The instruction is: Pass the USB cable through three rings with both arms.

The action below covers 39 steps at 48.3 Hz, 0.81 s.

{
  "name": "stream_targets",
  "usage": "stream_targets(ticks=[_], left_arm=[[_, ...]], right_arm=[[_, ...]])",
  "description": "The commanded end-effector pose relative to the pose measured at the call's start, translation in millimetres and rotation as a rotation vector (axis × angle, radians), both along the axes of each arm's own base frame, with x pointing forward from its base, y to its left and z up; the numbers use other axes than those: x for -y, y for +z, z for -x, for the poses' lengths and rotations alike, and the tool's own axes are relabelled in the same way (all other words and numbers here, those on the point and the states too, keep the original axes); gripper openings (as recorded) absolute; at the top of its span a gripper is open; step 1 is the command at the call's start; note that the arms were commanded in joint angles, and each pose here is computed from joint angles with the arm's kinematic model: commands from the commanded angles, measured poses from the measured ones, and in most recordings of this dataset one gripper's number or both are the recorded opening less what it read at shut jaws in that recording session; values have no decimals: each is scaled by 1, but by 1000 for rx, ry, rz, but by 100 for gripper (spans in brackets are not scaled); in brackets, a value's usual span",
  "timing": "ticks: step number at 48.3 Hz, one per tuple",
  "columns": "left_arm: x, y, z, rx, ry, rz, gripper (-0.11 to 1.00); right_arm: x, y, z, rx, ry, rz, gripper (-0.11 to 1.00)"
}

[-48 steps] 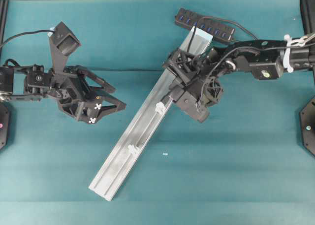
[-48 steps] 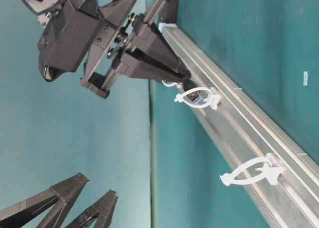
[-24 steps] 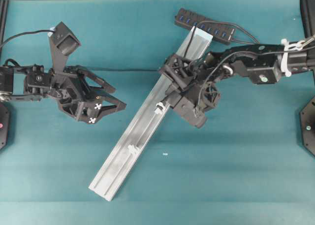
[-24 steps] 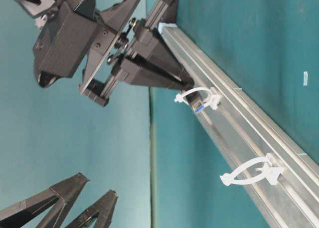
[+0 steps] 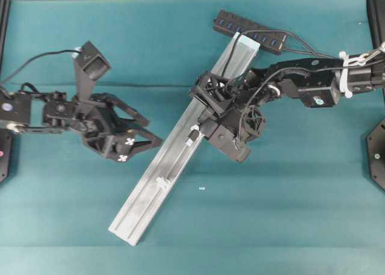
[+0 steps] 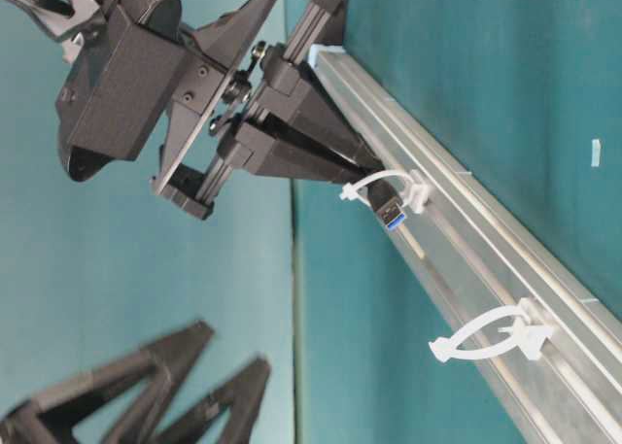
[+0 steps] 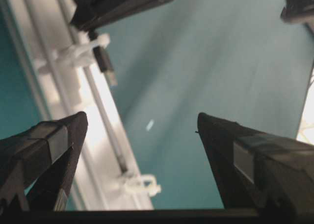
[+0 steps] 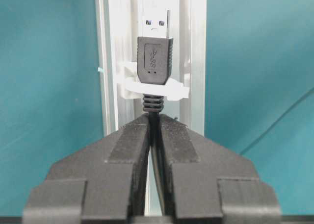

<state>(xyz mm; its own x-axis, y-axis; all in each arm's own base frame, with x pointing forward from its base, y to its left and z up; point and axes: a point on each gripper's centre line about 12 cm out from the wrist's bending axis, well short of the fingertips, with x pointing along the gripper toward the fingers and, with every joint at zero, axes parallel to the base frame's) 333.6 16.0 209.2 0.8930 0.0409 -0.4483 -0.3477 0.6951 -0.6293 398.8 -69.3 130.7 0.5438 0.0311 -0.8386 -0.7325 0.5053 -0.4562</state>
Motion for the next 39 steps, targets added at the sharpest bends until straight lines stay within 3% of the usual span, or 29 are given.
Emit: stream_targets(ticks=[1,9,23,39], left_arm=[[1,2,-11,45,-3,3,97],[0,-19,-22,14,18,49,97],[-3,-39,-39,87,25,55,96],[4,-58,-65,62,2,57,94]], right_arm=[[-4,4,-4,16,-5,-10,9],[-5,4,-5,20,-20,-29,9],[-5,3,-4,17,-37,-50,9],[-4,4,-5,24,-40,-49,9]])
